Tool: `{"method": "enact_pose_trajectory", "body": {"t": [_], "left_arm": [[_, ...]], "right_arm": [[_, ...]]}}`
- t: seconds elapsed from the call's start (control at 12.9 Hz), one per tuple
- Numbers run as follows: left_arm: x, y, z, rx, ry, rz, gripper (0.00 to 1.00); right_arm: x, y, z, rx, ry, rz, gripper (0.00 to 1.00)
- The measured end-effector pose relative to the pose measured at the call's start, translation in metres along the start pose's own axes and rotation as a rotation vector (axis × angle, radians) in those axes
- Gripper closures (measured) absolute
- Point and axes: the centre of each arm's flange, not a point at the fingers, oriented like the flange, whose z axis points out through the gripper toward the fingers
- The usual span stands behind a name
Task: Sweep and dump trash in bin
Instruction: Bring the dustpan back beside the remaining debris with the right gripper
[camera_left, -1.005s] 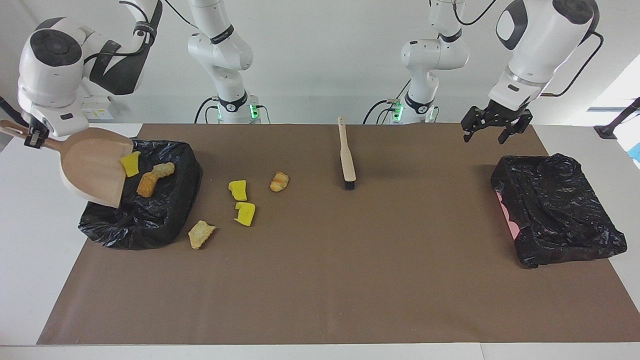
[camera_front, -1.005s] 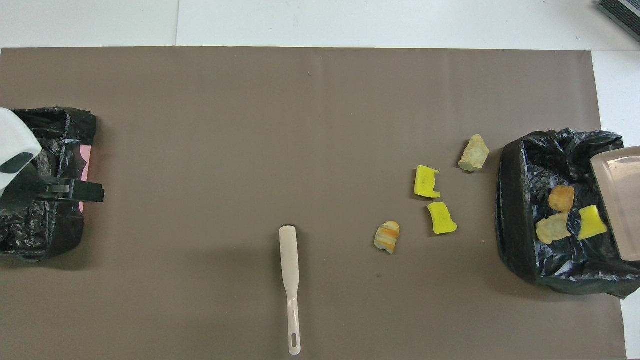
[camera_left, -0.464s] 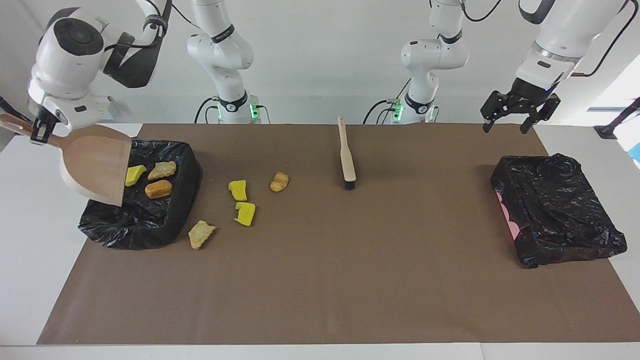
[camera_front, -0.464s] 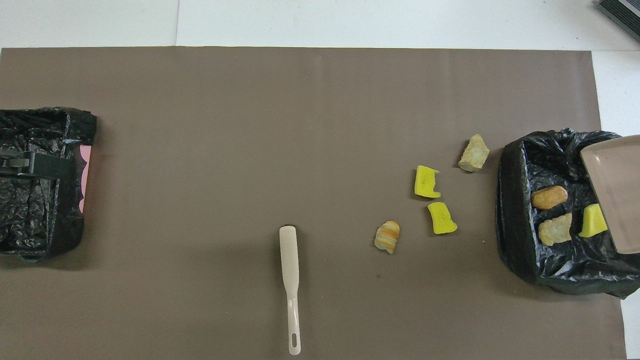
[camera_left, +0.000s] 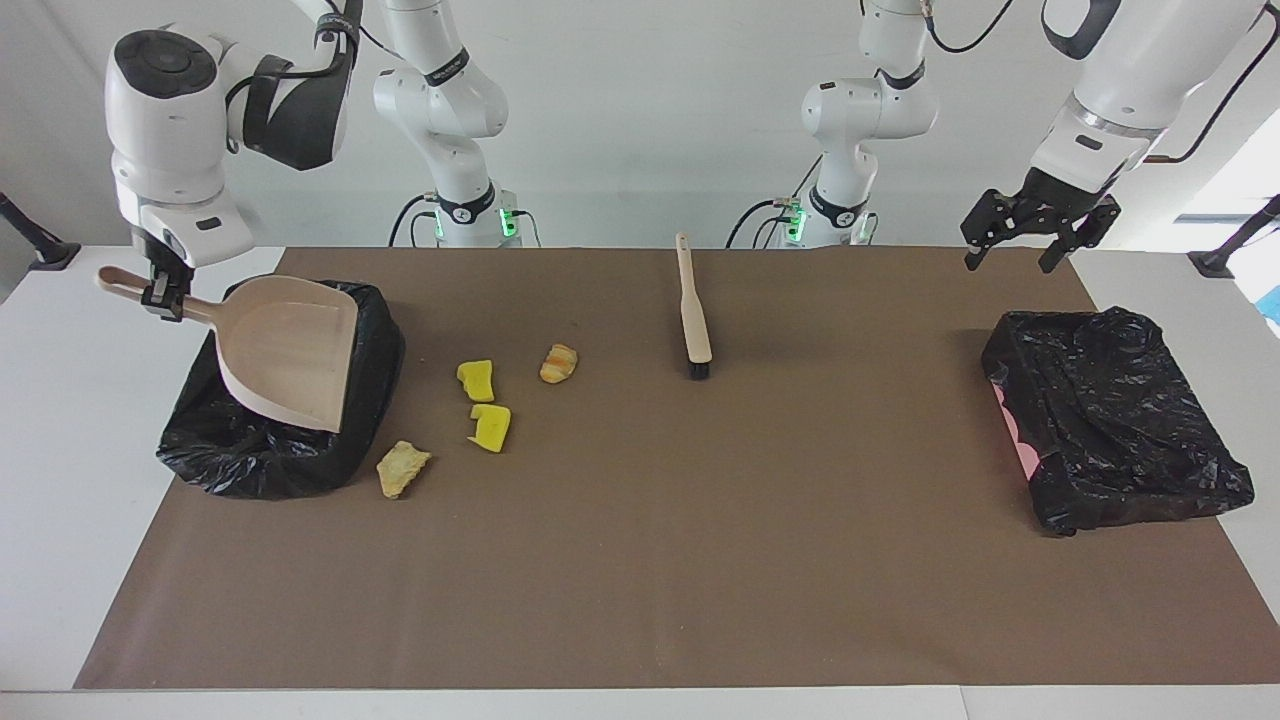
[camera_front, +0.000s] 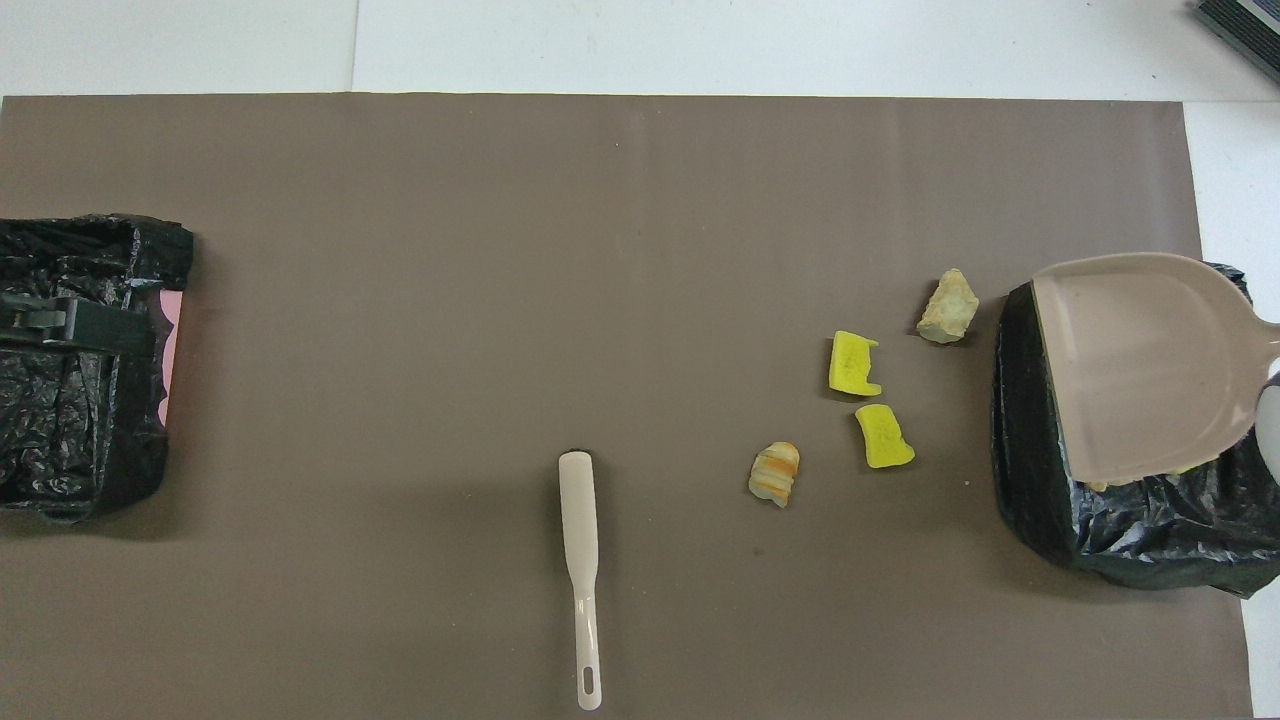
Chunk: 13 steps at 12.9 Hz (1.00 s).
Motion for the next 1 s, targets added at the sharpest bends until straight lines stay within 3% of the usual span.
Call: {"method": "enact_pose_trajectory", "body": {"t": [0.23,0.46,0.77,1.0], "left_arm": [[0.000,-0.001,-0.007,0.000,0.014,-0.002,0.00],[-0.002,-0.003,-0.007,0.004,-0.003,-0.005,0.00],[-0.003,-0.010,-0.014,0.005,0.006,-0.017,0.00],[-0.005,-0.016,-0.015,0.005,0.002,-0.028,0.00]], "right_arm": [[0.049,0.008,-0.014,-0.008,0.093,0.096,0.69],[0.109,0.010,-0.020,0.056,0.207,0.271,0.69],[0.200,0.022,-0.007,0.173,0.296,0.494,0.69],[0.261,0.036,0.007,0.191,0.318,0.620,0.69]]}}
